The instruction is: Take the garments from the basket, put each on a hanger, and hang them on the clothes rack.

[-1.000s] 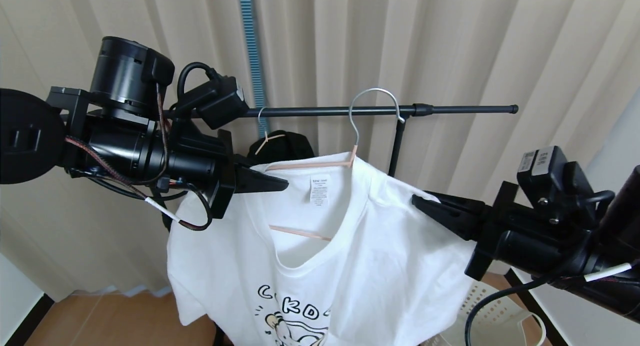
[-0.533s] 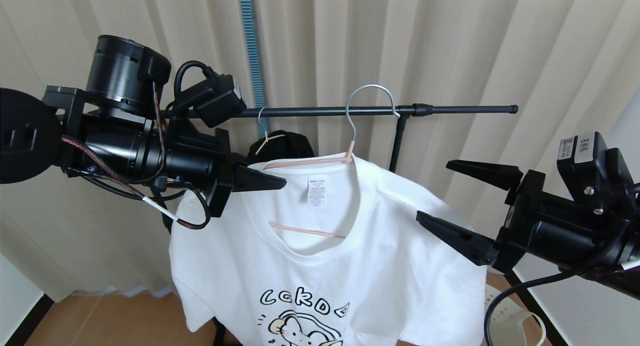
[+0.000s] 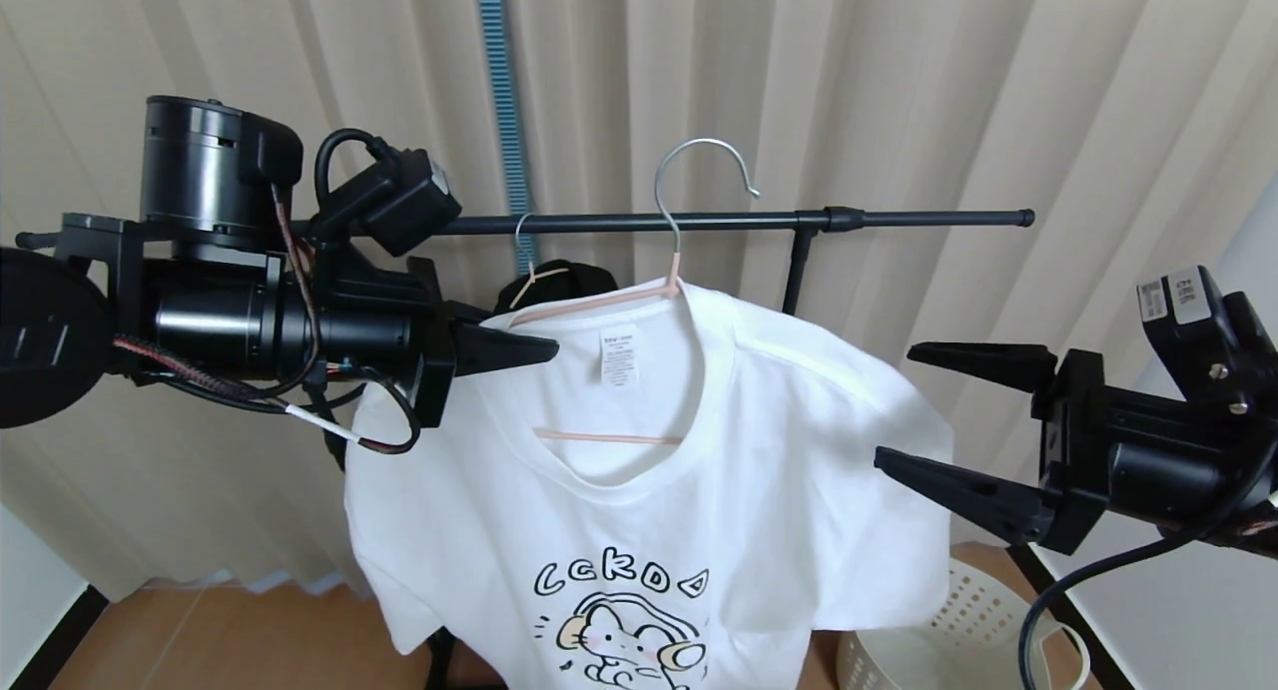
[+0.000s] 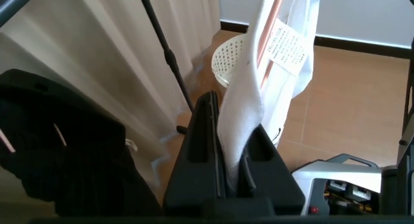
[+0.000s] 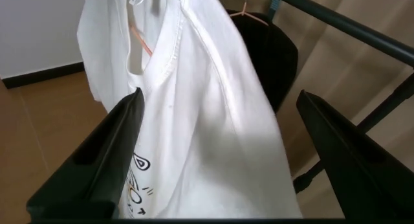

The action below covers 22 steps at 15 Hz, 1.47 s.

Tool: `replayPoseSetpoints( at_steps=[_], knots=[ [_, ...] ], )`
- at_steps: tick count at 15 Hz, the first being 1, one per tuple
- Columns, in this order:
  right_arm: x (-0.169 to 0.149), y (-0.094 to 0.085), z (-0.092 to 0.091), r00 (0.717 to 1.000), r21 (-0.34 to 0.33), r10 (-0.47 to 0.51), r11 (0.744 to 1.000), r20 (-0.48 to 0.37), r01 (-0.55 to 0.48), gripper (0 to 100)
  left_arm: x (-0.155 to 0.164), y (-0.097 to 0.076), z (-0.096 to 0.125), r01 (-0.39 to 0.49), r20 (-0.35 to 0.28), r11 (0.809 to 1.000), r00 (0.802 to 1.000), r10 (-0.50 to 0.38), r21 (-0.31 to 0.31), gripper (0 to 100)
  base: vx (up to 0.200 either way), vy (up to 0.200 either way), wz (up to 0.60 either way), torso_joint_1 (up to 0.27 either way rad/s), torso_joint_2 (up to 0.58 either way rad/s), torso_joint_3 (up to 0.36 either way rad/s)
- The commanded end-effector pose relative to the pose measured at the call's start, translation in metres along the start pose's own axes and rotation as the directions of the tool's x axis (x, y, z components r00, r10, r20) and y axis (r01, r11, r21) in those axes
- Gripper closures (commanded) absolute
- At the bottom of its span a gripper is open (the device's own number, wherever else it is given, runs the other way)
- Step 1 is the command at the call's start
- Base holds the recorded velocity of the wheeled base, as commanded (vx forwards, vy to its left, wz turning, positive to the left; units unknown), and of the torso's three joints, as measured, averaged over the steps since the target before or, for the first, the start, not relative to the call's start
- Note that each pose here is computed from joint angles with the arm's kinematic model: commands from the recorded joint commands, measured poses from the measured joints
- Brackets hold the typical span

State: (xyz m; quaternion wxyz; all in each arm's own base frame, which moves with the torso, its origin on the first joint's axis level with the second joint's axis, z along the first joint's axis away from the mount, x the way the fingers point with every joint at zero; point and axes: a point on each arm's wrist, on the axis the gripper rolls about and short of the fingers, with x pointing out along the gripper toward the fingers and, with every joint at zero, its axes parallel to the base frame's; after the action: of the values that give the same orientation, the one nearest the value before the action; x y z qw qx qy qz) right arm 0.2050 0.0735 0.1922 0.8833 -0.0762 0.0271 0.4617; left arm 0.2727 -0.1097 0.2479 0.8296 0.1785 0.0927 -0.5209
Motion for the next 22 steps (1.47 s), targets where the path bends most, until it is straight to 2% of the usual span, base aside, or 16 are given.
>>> replayPoseSetpoints(
  at_steps=[1, 6, 9, 14, 22],
  knots=[
    [-0.005, -0.018, -0.004, 0.999, 0.033, -0.027, 0.999, -0.027, 0.028, 0, -0.015, -0.006, -0.001, -0.030, 0.008, 1.000, 1.000, 0.030, 0.003, 100, 0.000, 0.000, 0.00, 0.000, 0.00, 0.000],
    [0.003, -0.032, -0.022, 0.995, 0.044, -0.045, 0.998, -0.086, 0.049, 0, -0.028, -0.019, -0.006, -0.062, 0.042, 0.998, 0.997, 0.060, 0.027, 100, 0.000, 0.000, 0.00, 0.000, 0.00, 0.000],
    [0.006, -0.039, -0.037, 0.990, 0.000, -0.050, 0.999, -0.131, 0.051, 0, -0.029, -0.019, -0.006, -0.070, 0.055, 0.998, 0.996, 0.070, -0.011, 100, 0.000, 0.000, 0.00, 0.000, 0.00, 0.000],
    [0.014, -0.044, -0.064, 0.978, -0.087, -0.029, 0.996, -0.206, 0.011, 0, -0.030, -0.016, -0.008, -0.080, 0.050, 0.997, 0.995, 0.081, -0.016, 100, 0.000, 0.000, 0.00, 0.000, 0.00, 0.000],
    [0.019, -0.047, -0.075, 0.972, -0.067, -0.015, 0.998, -0.235, -0.001, 0, -0.031, -0.015, -0.005, -0.090, 0.068, 0.996, 0.994, 0.090, -0.002, 100, 0.000, 0.000, 0.00, 0.000, 0.00, 0.000]
  ],
)
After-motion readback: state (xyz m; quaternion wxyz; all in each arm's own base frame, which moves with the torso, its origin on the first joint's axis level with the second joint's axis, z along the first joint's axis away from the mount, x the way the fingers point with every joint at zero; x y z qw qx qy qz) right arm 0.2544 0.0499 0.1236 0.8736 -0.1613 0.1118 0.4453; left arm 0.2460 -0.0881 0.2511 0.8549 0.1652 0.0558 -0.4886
